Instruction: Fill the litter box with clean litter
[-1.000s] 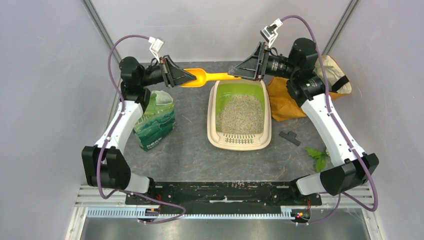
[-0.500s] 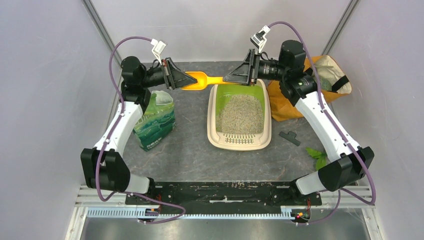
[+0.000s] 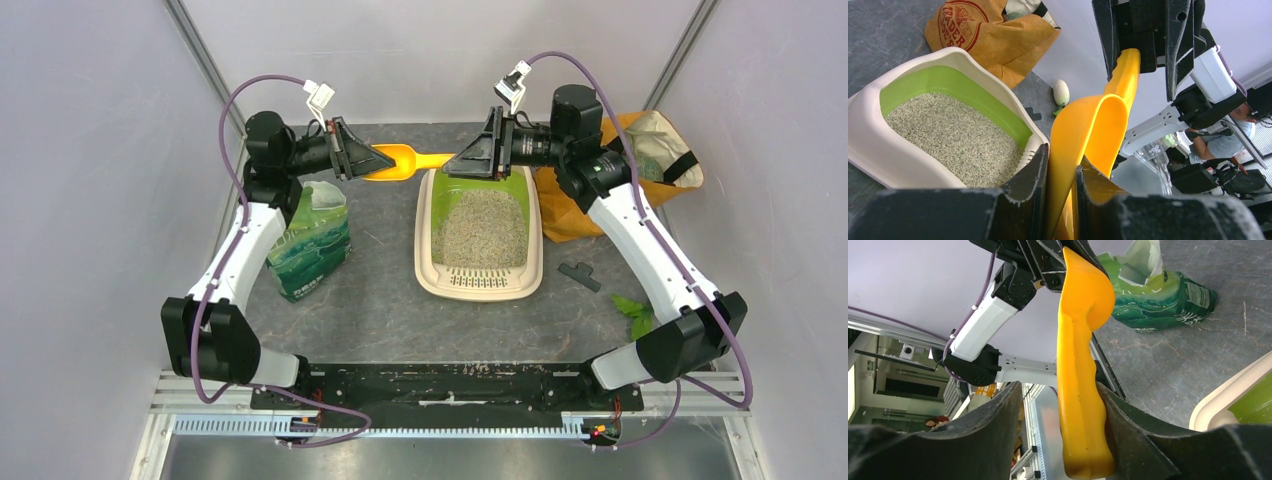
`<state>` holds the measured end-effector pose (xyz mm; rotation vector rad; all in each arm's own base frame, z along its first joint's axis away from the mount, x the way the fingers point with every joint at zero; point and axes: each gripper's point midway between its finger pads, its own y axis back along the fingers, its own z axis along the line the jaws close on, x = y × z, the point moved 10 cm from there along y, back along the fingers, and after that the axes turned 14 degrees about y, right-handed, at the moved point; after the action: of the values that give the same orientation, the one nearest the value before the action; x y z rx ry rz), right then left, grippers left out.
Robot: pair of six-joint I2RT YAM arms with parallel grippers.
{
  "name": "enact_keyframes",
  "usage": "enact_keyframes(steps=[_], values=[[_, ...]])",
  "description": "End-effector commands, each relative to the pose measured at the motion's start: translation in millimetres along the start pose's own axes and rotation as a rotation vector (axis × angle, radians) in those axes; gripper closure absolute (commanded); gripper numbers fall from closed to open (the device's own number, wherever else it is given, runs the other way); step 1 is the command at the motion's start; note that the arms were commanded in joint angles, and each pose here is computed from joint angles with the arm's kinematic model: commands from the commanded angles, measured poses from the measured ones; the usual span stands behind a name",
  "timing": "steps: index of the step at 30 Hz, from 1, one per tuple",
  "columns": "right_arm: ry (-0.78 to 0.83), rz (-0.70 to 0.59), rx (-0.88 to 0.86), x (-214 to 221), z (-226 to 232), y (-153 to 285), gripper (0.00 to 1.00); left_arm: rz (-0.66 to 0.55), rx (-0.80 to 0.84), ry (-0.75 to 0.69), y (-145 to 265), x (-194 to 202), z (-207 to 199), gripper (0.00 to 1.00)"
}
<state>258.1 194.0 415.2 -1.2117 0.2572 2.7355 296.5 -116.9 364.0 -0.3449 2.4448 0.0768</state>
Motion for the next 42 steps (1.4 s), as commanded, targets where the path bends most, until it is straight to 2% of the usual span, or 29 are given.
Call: enact_keyframes(steps=[1, 3, 5, 7, 21, 32, 42], values=[[0.049, -0.008, -0.026, -7.4, 9.3, 1.4, 0.4, -0.025, 0.01, -0.114, 1.3, -9.2, -20.9, 0.98], [0.042, -0.006, -0.026, -7.7, 7.7, 0.4, 0.39, -0.016, 0.015, -0.118, 1.5, -8.1, -22.1, 0.98], [0.041, -0.009, -0.02, -7.7, 6.9, -0.2, 0.31, -0.009, 0.02, -0.12, 1.6, -7.1, -23.3, 0.98], [0.039, -0.012, -0.018, -9.0, 7.1, -0.3, 0.29, -0.005, 0.019, -0.12, 1.7, -6.7, -22.8, 0.98], [0.052, -0.034, -0.028, -11.6, 9.2, -3.0, 0.35, 0.006, 0.005, -0.078, -2.4, -4.1, -19.8, 0.98], [0.086, -0.03, -0.013, -9.9, 9.8, -1.7, 0.53, 0.019, -0.023, -0.028, -3.7, -4.4, -15.5, 0.98], [0.103, -0.033, 0.009, -8.5, 10.0, 0.0, 0.44, 0.032, -0.043, -0.006, -2.2, -1.2, -15.1, 0.98]])
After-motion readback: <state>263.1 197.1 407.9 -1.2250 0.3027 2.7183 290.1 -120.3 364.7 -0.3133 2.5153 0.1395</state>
